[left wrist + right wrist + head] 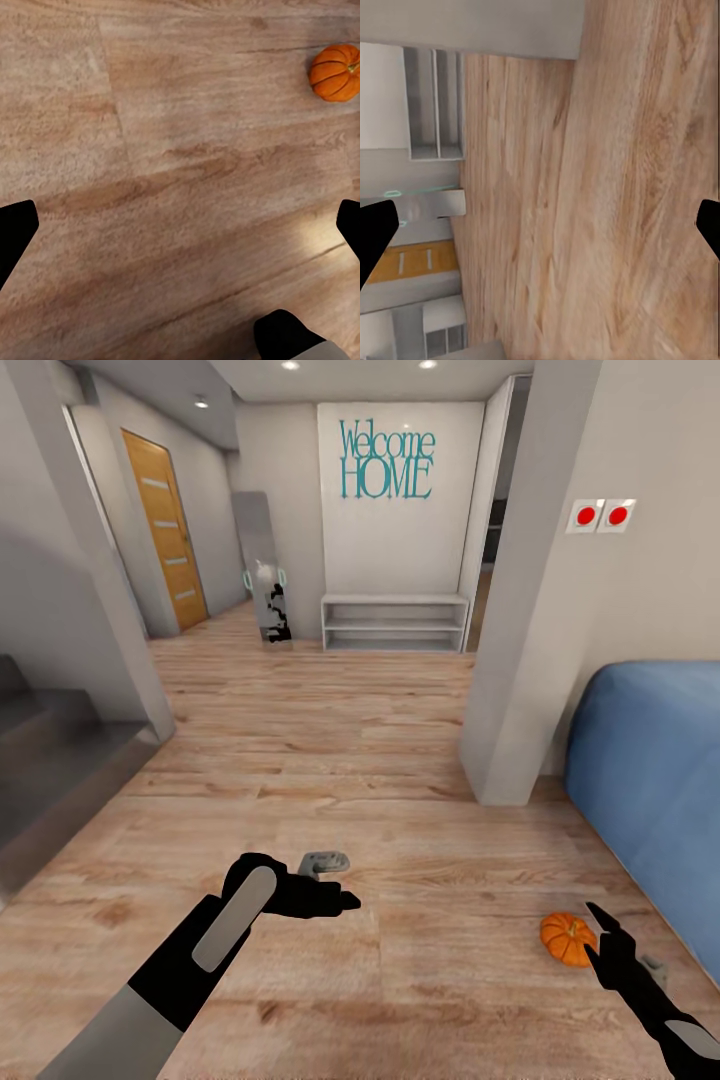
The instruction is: Place each of the two pumpkins and all three candles from the living room inside a cabinet in the living room (use any cabinet), then make sure every cabinet is closed, and position the cauldron so it is next to a table in the living room.
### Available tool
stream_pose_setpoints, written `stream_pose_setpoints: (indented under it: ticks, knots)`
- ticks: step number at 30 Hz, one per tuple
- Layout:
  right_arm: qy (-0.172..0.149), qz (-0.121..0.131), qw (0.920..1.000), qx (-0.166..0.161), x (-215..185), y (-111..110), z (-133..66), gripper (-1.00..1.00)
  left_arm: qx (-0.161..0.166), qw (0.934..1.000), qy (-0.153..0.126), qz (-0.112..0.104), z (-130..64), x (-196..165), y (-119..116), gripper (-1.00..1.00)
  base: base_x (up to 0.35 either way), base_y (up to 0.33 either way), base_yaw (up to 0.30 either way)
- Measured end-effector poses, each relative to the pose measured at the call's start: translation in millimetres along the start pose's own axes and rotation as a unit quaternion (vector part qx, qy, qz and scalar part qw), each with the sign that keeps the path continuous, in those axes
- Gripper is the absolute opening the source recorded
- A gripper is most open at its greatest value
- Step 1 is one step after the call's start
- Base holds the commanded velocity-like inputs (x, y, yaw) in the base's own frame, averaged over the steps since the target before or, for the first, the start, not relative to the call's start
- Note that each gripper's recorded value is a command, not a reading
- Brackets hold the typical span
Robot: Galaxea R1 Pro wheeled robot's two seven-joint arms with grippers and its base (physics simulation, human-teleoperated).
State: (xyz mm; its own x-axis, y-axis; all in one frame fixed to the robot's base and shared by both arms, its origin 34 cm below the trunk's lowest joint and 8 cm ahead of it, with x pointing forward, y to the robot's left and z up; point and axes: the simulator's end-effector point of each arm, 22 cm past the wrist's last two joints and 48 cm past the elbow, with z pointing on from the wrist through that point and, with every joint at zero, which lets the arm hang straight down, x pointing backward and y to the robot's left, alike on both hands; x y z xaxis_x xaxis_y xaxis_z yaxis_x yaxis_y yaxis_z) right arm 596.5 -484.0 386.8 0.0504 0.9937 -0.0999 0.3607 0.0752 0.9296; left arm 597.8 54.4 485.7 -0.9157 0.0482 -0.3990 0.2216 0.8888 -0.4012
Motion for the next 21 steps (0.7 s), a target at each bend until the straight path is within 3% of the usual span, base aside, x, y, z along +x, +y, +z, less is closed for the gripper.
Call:
stream_pose_setpoints:
  ticks: [8,21]
  knots:
    - [-0.002,0.002,0.9995,0.033,0.6,-32.8,1.3,1.0,0.0,1.0,0.0,0.0,13.2,11.6,6.3,1.0,0.0,0.0,-0.024]
    - [-0.001,0.001,0.9977,0.067,2.3,-65.9,2.5,1.0,0.0,0.9998,0.018,-0.009,34.0,25.8,16.3,1.0,0.0,0.0,-0.167]
